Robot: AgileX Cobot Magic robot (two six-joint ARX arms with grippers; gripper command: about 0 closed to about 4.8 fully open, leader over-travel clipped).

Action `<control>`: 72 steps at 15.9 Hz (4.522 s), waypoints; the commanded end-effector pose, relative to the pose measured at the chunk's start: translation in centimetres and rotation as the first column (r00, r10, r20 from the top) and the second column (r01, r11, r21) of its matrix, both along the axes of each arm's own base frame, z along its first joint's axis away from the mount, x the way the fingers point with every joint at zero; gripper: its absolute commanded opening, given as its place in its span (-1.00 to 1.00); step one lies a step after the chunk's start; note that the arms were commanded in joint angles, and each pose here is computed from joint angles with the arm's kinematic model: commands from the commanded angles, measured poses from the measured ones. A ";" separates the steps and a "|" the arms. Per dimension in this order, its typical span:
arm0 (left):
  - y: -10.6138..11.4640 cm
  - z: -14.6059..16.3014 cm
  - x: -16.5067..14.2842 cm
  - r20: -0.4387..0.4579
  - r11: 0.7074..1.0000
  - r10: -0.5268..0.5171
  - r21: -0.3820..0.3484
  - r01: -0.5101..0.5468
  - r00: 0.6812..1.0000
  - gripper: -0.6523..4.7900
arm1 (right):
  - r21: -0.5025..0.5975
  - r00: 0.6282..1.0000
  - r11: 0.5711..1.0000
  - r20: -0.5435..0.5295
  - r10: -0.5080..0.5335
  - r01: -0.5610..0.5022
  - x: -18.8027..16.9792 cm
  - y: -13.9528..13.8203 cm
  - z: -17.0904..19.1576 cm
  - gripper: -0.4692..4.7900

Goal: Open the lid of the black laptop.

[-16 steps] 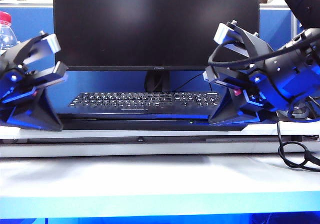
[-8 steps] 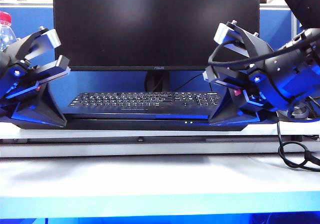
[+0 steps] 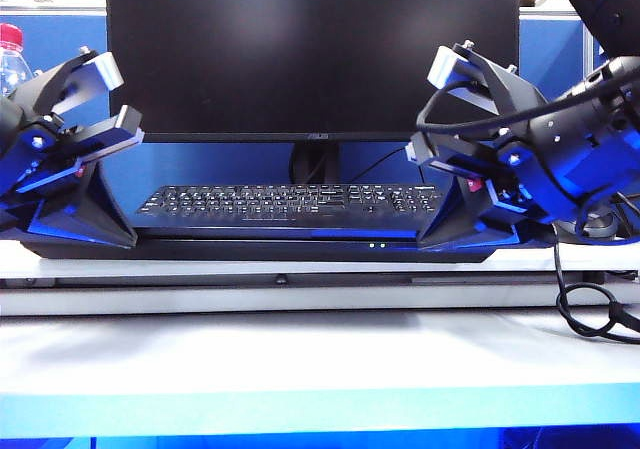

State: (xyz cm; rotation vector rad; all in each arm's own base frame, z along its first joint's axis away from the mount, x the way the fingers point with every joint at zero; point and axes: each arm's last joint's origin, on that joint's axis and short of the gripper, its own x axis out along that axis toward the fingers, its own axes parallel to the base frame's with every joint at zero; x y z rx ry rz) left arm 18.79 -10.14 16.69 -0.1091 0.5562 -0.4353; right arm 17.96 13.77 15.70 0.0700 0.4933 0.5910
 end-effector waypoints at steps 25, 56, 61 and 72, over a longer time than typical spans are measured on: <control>-0.7 3.8 1.7 0.198 0.996 0.029 -0.083 -0.013 0.980 -0.69 | 0.122 0.984 0.991 0.161 -0.073 0.054 2.4 -0.1 3.6 -0.78; 1.4 10.7 5.4 0.396 0.993 0.086 -0.103 -0.049 0.914 -0.69 | 0.166 0.945 0.982 0.297 -0.138 0.092 6.0 -0.1 10.3 -0.79; 1.2 11.5 5.9 0.421 0.993 0.088 -0.110 -0.045 0.903 -0.69 | 0.155 0.939 0.983 0.314 -0.143 0.098 6.3 -0.2 11.1 -0.79; 1.1 14.7 6.4 0.491 0.994 0.084 -0.106 -0.036 0.867 -0.70 | 0.169 0.912 0.982 0.383 -0.148 0.088 7.1 0.0 14.7 -0.79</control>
